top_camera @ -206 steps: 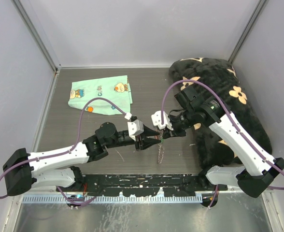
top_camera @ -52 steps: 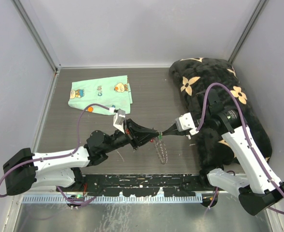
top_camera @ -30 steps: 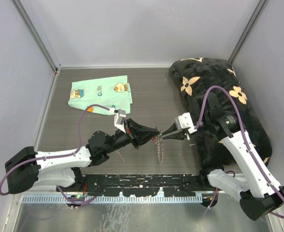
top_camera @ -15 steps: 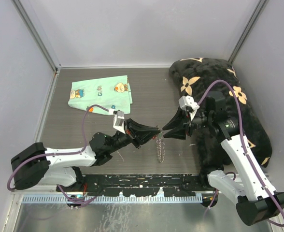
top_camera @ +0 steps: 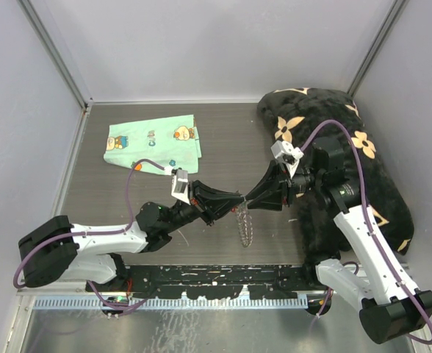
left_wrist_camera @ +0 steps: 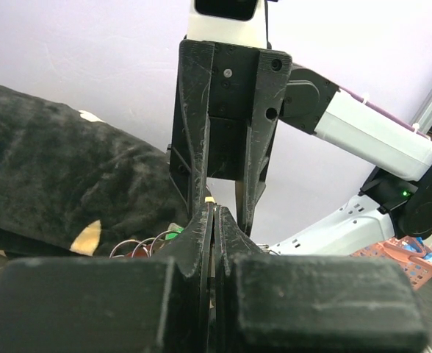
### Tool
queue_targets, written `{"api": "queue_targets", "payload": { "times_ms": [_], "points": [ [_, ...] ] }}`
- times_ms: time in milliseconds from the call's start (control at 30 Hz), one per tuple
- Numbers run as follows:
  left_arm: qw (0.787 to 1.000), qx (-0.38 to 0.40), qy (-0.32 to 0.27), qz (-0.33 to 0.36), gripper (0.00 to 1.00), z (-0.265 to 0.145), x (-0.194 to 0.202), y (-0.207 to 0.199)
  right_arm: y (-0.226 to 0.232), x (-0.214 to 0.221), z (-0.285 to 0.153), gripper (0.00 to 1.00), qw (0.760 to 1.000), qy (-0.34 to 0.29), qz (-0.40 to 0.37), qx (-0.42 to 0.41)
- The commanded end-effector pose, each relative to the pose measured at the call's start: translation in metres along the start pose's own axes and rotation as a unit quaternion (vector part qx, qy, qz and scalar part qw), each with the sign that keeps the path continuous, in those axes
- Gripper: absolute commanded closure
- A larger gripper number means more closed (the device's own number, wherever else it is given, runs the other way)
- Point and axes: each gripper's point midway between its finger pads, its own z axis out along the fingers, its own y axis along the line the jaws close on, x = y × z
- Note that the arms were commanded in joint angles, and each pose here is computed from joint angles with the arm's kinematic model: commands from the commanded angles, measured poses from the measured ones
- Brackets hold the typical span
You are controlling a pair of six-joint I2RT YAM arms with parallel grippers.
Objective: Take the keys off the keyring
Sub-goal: Remove the key from the keyring.
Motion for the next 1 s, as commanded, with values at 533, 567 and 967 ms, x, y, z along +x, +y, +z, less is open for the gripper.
{"api": "queue_targets", "payload": {
  "times_ms": [533,567,967],
  "points": [
    [0.995,0.050,-0.080,0.020,1.00,0.016,-0.049,-0.027,-0.003,-0.006,0.002,0.75,1.000,-0.012,0.014,-0.007],
    [0.995,0.050,-0.081,0.019,1.00,0.016,-0.049,-0.027,-0.003,-0.006,0.003,0.75,1.000,-0.012,0.013,-0.007],
    [0.997,0.035,-0.069,0.020,1.00,0.018,-0.037,-0.016,-0.005,-0.005,0.003,0.70,1.000,-0.012,0.020,-0.004]
  ]
}}
